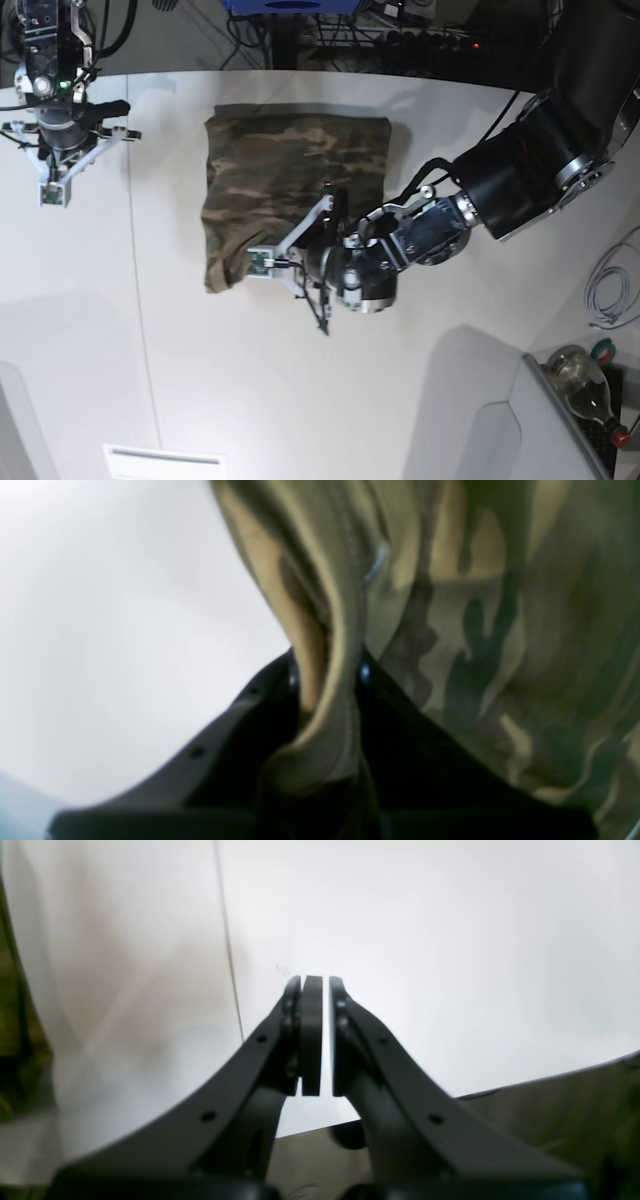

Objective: Layout the t-shirt on the table in an organized manner, then fold the t-shirt properly
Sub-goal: 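Tuck and square the bundle's edge with the left gripper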

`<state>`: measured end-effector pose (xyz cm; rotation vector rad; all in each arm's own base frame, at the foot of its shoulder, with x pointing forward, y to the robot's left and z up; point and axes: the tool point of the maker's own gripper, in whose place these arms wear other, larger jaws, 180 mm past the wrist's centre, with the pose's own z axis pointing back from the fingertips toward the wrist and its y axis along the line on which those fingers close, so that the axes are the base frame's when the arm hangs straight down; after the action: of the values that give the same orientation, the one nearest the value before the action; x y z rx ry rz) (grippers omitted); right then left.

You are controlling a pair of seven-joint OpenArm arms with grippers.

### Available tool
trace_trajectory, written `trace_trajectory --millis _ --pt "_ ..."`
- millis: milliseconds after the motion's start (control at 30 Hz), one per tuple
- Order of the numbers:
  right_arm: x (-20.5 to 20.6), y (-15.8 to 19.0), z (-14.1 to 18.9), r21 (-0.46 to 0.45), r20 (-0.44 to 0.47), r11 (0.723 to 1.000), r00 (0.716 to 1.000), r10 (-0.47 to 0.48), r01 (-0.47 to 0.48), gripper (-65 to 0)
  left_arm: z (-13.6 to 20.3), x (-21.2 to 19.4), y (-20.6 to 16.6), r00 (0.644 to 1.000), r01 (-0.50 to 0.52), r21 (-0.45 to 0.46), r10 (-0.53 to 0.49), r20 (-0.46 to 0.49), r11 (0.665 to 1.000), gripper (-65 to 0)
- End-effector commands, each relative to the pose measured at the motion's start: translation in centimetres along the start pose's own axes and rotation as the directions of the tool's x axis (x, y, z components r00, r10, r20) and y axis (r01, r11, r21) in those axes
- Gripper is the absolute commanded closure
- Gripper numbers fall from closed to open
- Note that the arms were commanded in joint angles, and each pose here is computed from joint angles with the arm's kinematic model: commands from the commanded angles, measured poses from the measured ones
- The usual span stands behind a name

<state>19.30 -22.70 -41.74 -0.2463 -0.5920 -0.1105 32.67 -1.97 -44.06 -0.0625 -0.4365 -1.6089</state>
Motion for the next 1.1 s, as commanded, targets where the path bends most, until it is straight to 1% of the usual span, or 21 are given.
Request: trace_trajectory --millis 0,100,167,200,300,333,467,567,667,733,800,1067 --pt "1.0 -0.5 0.2 -0.011 0.038 1.000 0.999 0.002 -0.001 -1.8 0.4 2.3 1.4 0.998 0.051 0.047 -0.052 0.028 0.998 0.0" --pt "0.7 0.7 0.3 0.015 0.032 1.000 0.999 0.012 -0.013 -1.8 -0.7 3.9 2.0 0.990 0.137 0.089 -0.135 -0.026 0.987 0.0" --pt "0.6 1.1 0.4 0.024 0.029 1.000 0.999 0.017 -0.017 -1.8 -1.8 4.4 1.4 0.989 0.143 0.075 -0.140 -0.047 0.987 0.0" --pt "0.4 1.1 0.4 0.024 0.025 1.000 1.000 0.018 -0.019 -1.8 -2.1 4.6 1.0 0.988 0.146 0.061 -0.143 -0.050 0.987 0.0" --pt "-0.1 1.0 0.5 0.023 0.016 1.000 1.000 0.020 -0.020 -1.8 -2.8 4.4 -0.7 0.979 0.192 -0.037 -0.194 -0.064 0.981 0.0" --pt "-0.1 0.8 0.5 0.019 0.015 1.000 1.000 0.018 -0.018 -1.8 -2.9 4.5 -1.1 0.977 0.201 -0.057 -0.205 -0.061 0.978 0.0" --pt "-0.6 0.6 0.5 0.016 0.006 1.000 1.000 0.020 -0.020 -1.8 -3.1 4.4 -1.4 0.977 0.197 -0.065 -0.201 -0.068 0.978 0.0" --pt "-0.6 0.6 0.5 0.016 0.006 1.000 1.000 0.020 -0.020 -1.8 -3.4 3.7 -1.8 0.981 0.172 -0.077 -0.178 -0.078 0.982 0.0" --pt "-0.6 0.6 0.5 0.016 0.008 1.000 1.000 0.020 -0.020 -1.8 -3.6 3.3 -2.0 0.993 0.099 -0.081 -0.104 -0.064 0.992 0.0" --pt "-0.6 0.6 0.5 0.016 0.008 1.000 1.000 0.020 -0.020 -1.8 -3.6 3.0 -2.0 0.995 0.070 -0.079 -0.075 -0.061 0.994 0.0" --pt "-0.6 0.6 0.5 0.016 0.008 1.000 1.000 0.020 -0.020 -1.8 -3.6 2.3 -2.2 0.995 0.039 -0.085 -0.046 -0.085 0.996 0.0" --pt "-0.6 0.9 0.5 0.021 0.007 1.000 1.000 0.023 -0.023 -1.8 -3.6 1.4 -2.8 0.994 -0.027 -0.089 0.017 -0.112 0.996 0.0"
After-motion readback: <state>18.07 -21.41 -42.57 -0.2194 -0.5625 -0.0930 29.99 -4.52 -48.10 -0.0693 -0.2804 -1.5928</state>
